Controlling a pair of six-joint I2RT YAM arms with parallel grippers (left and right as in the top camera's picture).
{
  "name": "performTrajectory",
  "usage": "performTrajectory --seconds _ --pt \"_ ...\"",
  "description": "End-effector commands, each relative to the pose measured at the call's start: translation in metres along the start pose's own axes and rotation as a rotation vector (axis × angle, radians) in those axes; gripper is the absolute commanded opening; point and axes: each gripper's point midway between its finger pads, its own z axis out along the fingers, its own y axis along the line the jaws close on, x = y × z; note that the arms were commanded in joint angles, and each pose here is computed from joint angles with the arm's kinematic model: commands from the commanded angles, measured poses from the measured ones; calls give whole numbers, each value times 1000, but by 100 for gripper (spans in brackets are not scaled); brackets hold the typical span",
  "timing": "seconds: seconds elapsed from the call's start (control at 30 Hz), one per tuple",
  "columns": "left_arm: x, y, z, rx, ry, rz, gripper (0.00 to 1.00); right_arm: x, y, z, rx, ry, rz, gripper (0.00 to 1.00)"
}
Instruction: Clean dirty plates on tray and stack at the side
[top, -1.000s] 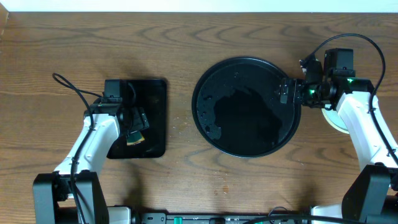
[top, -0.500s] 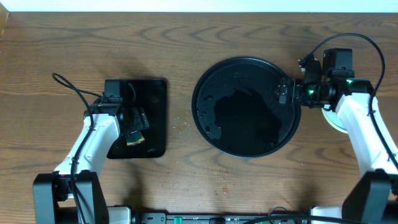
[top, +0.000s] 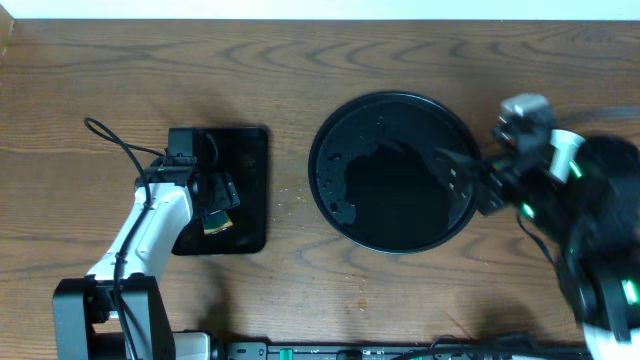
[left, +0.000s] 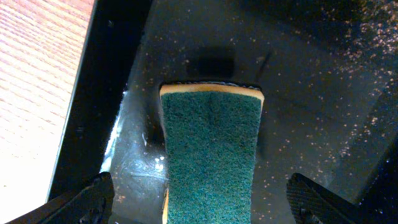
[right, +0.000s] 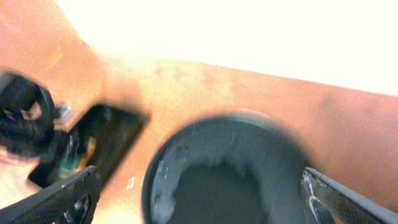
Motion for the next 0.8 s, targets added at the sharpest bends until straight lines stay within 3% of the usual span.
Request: performTrajectory --seconds 0.0,0.17,0.43,0.6,0.77 --pt "-1 4 0 -19 -6 0 89 -1 -9 -24 97 -121 -64 99" --pt "-1 4 0 -19 -6 0 89 11 -18 -52 163 -414 -150 99" --pt "-1 4 0 -19 -6 1 89 54 -34 -55 212 -682 -228 99" --pt "-1 4 0 -19 -6 0 89 70 -38 -47 230 -740 -297 99" --pt "-1 4 0 -19 -6 0 89 105 -53 -23 254 -664 -293 99"
